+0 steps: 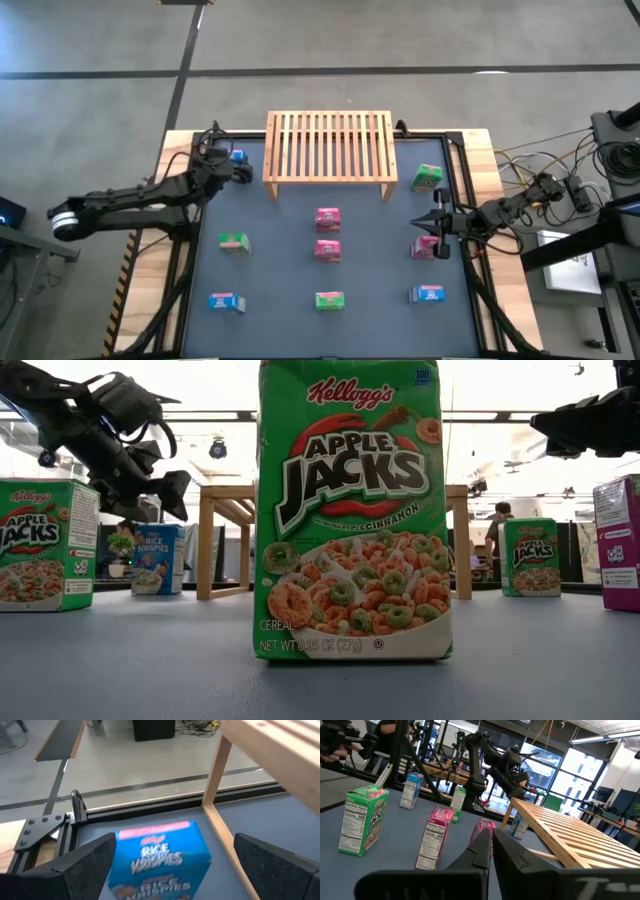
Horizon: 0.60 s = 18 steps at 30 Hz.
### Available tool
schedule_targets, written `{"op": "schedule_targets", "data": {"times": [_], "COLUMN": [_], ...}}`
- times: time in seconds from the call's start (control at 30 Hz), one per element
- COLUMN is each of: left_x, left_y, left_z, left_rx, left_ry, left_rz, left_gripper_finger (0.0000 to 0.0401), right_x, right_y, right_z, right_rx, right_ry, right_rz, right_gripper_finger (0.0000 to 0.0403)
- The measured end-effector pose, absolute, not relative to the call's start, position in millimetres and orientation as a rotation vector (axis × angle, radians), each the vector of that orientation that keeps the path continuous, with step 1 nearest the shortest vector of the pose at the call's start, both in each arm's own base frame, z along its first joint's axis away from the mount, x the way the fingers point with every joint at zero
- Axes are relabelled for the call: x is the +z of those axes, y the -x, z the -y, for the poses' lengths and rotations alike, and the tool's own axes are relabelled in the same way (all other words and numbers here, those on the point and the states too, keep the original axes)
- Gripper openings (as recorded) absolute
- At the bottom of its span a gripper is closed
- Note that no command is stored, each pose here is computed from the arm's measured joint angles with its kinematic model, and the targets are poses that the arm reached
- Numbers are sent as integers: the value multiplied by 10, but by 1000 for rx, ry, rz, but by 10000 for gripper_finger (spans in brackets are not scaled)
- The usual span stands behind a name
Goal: Stack cereal on shelf
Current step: Put the top blue cereal box on the shelf
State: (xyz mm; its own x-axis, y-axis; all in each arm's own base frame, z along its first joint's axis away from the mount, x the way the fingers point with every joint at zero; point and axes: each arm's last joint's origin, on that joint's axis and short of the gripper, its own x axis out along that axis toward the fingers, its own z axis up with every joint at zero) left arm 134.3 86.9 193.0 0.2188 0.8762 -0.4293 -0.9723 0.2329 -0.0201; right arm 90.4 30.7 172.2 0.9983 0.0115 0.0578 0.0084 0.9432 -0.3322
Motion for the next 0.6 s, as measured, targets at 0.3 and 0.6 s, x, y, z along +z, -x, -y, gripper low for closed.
{"op": "schedule_targets", "data": {"times": [0.3, 0.6], "left_x": [2008, 1861], "left_y": [-1313, -1268], "left_z": [-855, -828], "left_rx": [1316, 1348], "left_ry": [329, 395], "left_rz": [-381, -393], "left_gripper_finger": [399, 400], "right_x": [1722, 1722], "right_y": [-905, -904], "right_z": [-307, -307], "right_rx": [1, 2], "right_ry": [339, 339], "right_rz": [59, 59], "right_gripper_finger": [9, 9]}}
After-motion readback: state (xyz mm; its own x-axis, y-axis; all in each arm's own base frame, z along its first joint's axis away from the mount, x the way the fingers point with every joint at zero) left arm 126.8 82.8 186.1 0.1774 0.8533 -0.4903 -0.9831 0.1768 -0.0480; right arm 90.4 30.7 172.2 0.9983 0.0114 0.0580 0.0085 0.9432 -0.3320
